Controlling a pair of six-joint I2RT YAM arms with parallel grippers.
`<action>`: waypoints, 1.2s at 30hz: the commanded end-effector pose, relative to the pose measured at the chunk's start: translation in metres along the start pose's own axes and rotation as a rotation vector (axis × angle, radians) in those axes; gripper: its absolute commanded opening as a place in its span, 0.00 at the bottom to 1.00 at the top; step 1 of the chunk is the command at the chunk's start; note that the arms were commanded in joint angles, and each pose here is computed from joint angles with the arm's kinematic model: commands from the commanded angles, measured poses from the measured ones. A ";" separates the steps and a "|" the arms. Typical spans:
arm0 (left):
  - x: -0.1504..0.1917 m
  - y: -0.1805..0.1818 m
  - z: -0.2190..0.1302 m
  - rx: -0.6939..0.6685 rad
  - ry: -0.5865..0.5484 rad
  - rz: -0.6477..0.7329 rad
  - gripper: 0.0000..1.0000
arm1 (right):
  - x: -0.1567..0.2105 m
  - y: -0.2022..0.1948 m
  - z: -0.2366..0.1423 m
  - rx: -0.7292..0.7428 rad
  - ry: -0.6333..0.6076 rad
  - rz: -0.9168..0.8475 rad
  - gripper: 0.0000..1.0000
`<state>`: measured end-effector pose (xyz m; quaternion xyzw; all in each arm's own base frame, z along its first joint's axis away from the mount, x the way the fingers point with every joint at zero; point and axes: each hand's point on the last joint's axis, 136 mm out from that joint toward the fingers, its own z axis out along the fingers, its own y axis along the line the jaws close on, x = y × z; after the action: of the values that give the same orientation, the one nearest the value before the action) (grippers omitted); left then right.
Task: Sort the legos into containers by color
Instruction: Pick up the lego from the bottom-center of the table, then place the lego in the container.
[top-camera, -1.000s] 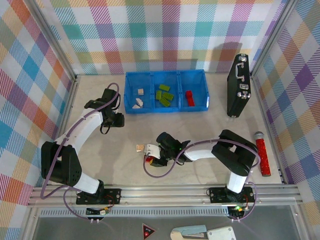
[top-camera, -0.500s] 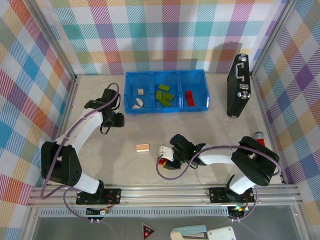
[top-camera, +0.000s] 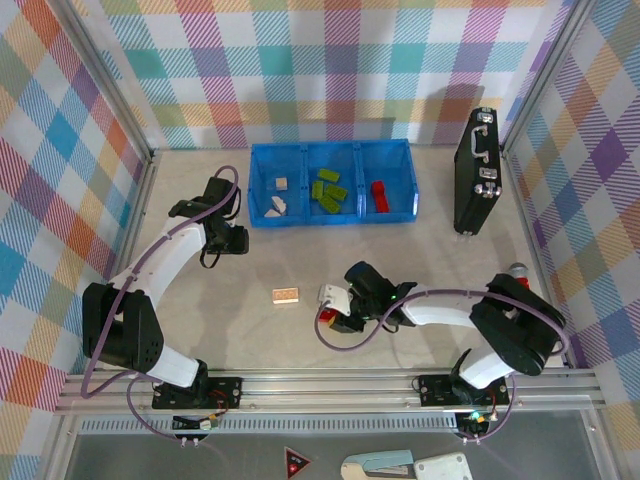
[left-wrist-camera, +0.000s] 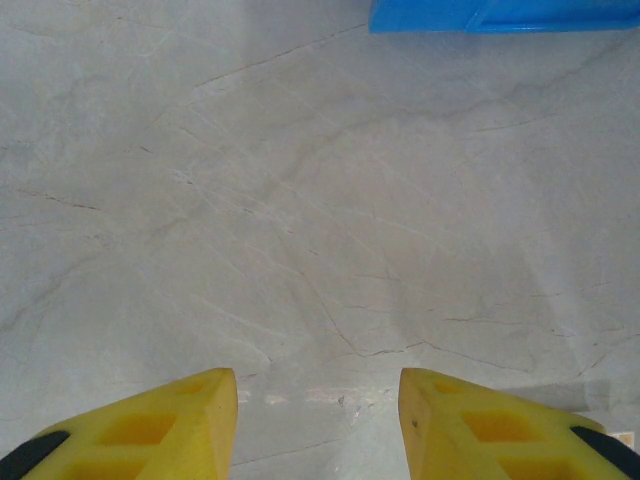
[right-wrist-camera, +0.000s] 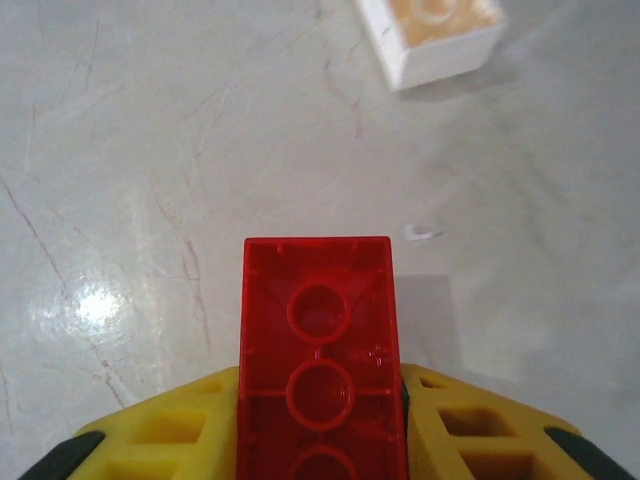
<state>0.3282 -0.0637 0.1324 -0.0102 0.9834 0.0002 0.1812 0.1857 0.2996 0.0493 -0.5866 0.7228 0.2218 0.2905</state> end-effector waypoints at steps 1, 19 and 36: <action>-0.001 0.003 -0.001 0.003 0.002 -0.002 0.47 | -0.034 -0.010 -0.021 0.006 -0.095 0.027 0.33; -0.001 0.003 -0.003 0.005 -0.002 -0.002 0.47 | -0.068 -0.156 -0.086 0.415 -0.075 0.439 0.28; -0.001 0.004 -0.004 -0.003 -0.007 -0.001 0.47 | -0.014 -0.283 -0.124 0.678 0.073 0.908 0.28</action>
<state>0.3282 -0.0636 0.1324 -0.0087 0.9834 0.0006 0.1812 0.4381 0.1804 0.1596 -0.1342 0.9295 0.0761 0.3351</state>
